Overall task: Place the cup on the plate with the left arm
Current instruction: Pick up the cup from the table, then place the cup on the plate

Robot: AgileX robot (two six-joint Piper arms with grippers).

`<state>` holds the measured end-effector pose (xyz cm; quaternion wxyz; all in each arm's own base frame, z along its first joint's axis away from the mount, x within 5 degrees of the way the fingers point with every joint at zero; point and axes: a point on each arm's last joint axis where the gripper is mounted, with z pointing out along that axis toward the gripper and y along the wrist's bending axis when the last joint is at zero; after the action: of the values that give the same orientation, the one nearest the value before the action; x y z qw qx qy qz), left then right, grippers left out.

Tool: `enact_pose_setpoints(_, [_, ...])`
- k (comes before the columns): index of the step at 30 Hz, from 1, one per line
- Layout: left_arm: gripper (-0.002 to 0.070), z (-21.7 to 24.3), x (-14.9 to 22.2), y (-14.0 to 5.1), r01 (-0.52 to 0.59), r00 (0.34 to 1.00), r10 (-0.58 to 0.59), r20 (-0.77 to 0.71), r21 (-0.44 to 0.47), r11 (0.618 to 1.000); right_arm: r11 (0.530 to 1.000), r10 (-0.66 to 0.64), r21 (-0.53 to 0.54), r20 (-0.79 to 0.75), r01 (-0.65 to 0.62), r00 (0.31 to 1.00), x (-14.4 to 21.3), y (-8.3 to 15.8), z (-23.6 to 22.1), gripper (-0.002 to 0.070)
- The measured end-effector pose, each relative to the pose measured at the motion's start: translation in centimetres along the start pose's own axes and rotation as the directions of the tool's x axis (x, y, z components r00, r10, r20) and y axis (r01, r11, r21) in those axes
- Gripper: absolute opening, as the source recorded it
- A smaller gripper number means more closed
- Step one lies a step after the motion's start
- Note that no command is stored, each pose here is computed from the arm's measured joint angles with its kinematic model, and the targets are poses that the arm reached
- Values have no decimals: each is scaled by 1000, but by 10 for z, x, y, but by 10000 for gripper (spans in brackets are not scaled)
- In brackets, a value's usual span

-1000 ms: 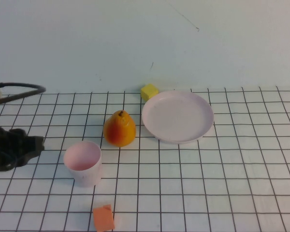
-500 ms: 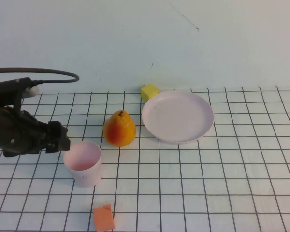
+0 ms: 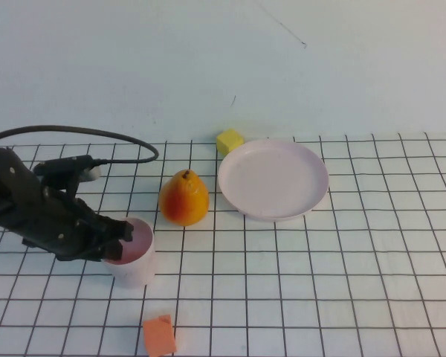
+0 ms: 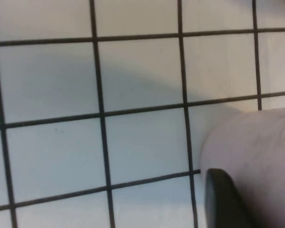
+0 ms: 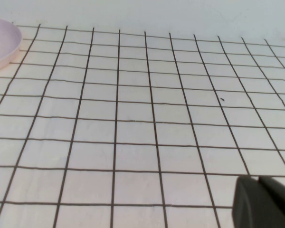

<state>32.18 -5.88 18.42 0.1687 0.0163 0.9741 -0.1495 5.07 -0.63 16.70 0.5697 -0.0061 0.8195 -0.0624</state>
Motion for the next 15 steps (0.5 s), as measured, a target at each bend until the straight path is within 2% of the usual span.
enact_pose_setpoints(3, [86,5,1,-5,-12,1000,12,-6,8,1000,1000,0,0,0,0,1000,0,0,0,-2])
enact_pose_setpoints(5, [37,4,-2,-11,-9,1000,9,1,25,1000,1000,0,0,0,0,1000,0,0,0,-2])
enact_pose_setpoints(9, [13,-6,-19,-37,-39,999,36,28,97,995,1000,0,0,0,0,1000,0,0,0,-2])
enact_pose_setpoints(12, [11,-20,-36,-72,-143,988,132,80,144,979,1000,0,0,0,0,1000,0,0,0,-2])
enact_pose_setpoints(15, [11,-34,-52,-114,-274,955,249,161,159,949,1000,0,0,0,0,1000,0,0,0,-2])
